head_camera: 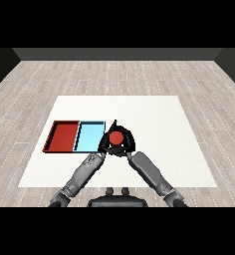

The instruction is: Pick the red can and put it in the red box

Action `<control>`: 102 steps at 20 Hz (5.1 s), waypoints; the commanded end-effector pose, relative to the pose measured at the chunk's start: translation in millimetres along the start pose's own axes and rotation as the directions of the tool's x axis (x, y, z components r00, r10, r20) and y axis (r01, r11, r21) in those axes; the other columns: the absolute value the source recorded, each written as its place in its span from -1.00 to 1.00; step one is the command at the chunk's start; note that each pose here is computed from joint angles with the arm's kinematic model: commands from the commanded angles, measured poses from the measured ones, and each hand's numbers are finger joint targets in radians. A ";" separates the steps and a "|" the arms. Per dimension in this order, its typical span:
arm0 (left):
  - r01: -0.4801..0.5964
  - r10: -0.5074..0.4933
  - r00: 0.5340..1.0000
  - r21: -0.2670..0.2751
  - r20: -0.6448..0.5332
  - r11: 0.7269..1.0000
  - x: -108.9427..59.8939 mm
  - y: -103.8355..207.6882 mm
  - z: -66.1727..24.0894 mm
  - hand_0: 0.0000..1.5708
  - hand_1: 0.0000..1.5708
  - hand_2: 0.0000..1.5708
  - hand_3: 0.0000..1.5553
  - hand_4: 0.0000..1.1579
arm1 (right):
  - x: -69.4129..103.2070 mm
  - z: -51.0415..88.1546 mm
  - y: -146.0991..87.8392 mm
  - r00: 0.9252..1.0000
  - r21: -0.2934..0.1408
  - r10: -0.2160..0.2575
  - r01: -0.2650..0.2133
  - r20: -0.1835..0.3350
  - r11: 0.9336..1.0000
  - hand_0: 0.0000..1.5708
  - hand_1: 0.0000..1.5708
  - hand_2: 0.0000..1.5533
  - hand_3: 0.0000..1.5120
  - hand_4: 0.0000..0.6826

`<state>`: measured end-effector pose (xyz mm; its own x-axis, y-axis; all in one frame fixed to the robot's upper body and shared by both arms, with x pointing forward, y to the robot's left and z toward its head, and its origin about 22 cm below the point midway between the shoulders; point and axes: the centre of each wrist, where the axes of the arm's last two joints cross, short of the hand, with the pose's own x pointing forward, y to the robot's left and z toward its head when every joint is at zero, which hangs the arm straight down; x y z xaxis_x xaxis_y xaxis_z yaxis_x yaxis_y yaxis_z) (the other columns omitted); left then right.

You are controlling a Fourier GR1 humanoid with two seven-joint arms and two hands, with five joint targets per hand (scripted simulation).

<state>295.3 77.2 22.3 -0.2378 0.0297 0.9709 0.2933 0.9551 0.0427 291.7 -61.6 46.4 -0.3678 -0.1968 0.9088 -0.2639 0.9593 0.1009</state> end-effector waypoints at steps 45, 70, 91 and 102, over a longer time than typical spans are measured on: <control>0.032 -0.035 0.999 0.163 0.021 0.986 22.9 -21.1 3.5 1.00 1.00 1.00 0.91 0.99 | 30.3 -2.5 -4.4 0.995 0.036 -0.003 -0.001 0.104 0.999 -1.00 -1.00 -1.00 -1.00 -1.00; 0.220 -0.230 0.973 0.322 -0.007 0.921 46.3 105.6 15.1 1.00 1.00 0.98 0.88 0.92 | 76.7 53.0 -171.7 0.978 -0.295 0.150 -0.102 0.147 0.950 -1.00 -1.00 -1.00 -1.00 -1.00; 0.631 -0.394 0.758 0.432 -0.519 0.645 -18.1 280.0 26.5 1.00 1.00 1.00 0.92 0.88 | 13.3 89.6 -182.3 0.982 -0.321 0.189 -0.179 0.000 0.930 -1.00 -1.00 -1.00 -1.00 -1.00; 0.782 -0.318 0.508 0.274 -0.801 0.559 -59.9 302.2 53.8 -0.58 -0.58 -0.42 -0.58 0.25 | 22.9 87.8 -198.0 0.970 -0.278 0.240 -0.217 0.048 0.936 -1.00 -1.00 -1.00 -1.00 -1.00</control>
<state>352.3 371.6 -28.2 0.4325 -0.5162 0.7393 -0.3223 0.6772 0.6614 254.0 -272.3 10.8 -0.4497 0.0105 0.8931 0.0816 0.9962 0.0294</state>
